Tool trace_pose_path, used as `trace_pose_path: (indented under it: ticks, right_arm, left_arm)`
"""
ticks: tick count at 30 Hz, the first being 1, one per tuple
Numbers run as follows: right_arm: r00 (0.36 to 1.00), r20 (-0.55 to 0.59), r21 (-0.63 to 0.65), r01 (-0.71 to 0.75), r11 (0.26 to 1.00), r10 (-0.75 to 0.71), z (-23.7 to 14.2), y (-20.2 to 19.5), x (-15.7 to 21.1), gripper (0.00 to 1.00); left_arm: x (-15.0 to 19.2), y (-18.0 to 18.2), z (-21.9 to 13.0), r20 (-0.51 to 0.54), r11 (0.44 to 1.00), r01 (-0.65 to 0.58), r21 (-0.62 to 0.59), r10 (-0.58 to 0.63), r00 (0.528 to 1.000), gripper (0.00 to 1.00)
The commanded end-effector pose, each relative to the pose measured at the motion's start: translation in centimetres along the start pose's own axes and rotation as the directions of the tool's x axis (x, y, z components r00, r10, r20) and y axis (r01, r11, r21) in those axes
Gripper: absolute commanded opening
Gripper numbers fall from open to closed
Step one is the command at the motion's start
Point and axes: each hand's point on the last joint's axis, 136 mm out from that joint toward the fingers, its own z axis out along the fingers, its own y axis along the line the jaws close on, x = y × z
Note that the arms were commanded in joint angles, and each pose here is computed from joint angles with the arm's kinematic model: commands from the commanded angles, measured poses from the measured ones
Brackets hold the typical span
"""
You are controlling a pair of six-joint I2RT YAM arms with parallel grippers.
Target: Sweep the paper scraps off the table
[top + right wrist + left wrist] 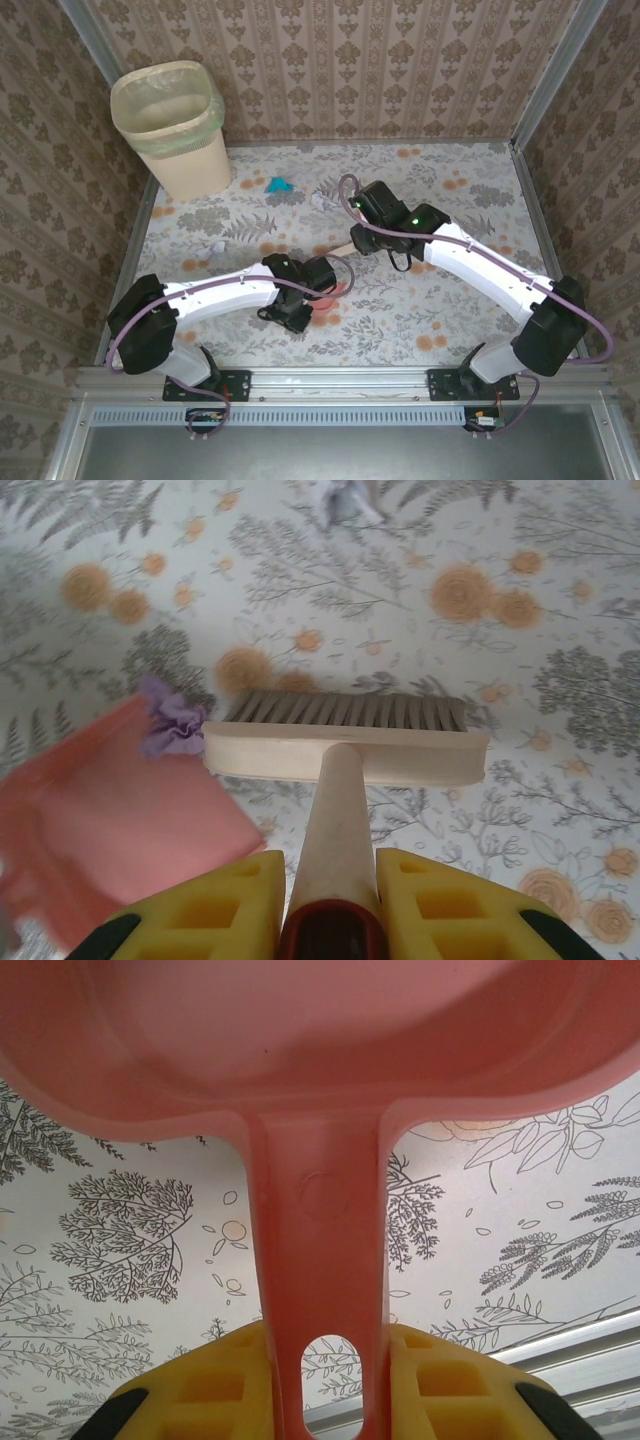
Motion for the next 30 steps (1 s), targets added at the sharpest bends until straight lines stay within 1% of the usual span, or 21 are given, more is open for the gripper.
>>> trace_pose_path:
  ticks: [1, 4, 8, 11, 14, 18, 20, 25, 30]
  right_arm:
    - [0.996, -0.048, -0.11, 0.069, 0.991, -0.075, -2.2, 2.3, 1.5, 0.0]
    - [0.994, -0.057, -0.126, 0.084, 0.988, -0.092, -3.2, 2.5, 2.3, 0.0]
    - [0.996, 0.039, -0.174, 0.08, 0.981, -0.075, -6.3, 2.6, 1.9, 0.0]
    - [0.991, 0.125, -0.145, 0.064, 0.987, -0.046, -7.8, 1.6, 1.1, 0.0]
    - [0.981, 0.194, -0.09, 0.001, 0.996, 0.016, -8.5, -0.2, 0.0, 0.0]
    - [0.966, 0.239, -0.006, -0.101, 0.995, 0.1, -8.0, -2.8, -1.3, 0.0]
    - [0.957, 0.265, 0.017, -0.124, 0.992, 0.115, -7.3, -3.3, -1.9, 0.0]
    - [0.935, 0.322, -0.033, -0.144, 0.989, 0.147, -5.3, -2.1, -4.2, 0.0]
    - [0.941, 0.286, -0.096, -0.161, 0.982, 0.182, -2.7, -0.4, -5.1, 0.0]
  left_arm:
    - [0.5, 1.0, 0.6, -0.018, 0.999, 0.015, -0.04, -0.016, 1.0, 0.0]
    - [0.6, 1.3, 0.8, -0.011, 0.999, 0.025, -0.041, -0.026, 1.0, 0.0]
    - [0.5, 1.8, 0.9, 0.007, 0.999, 0.036, -0.038, -0.036, 0.999, 0.0]
    - [0.5, 2.1, 0.9, 0.017, 0.998, 0.038, -0.044, -0.037, 0.999, 0.0]
    - [0.5, 2.1, 0.8, 0.026, 0.999, 0.036, -0.041, -0.035, 0.999, 0.0]
    - [0.5, 2.3, 0.8, 0.033, 0.998, 0.039, -0.046, -0.038, 0.999, 0.0]
    - [0.6, 2.4, 0.9, 0.032, 0.998, 0.043, -0.048, -0.042, 0.999, 0.0]
    - [0.8, 2.5, 1.1, 0.026, 0.998, 0.048, -0.05, -0.047, 0.999, 0.0]
    - [0.8, 2.6, 1.1, 0.026, 0.997, 0.056, -0.05, -0.055, 0.998, 0.0]
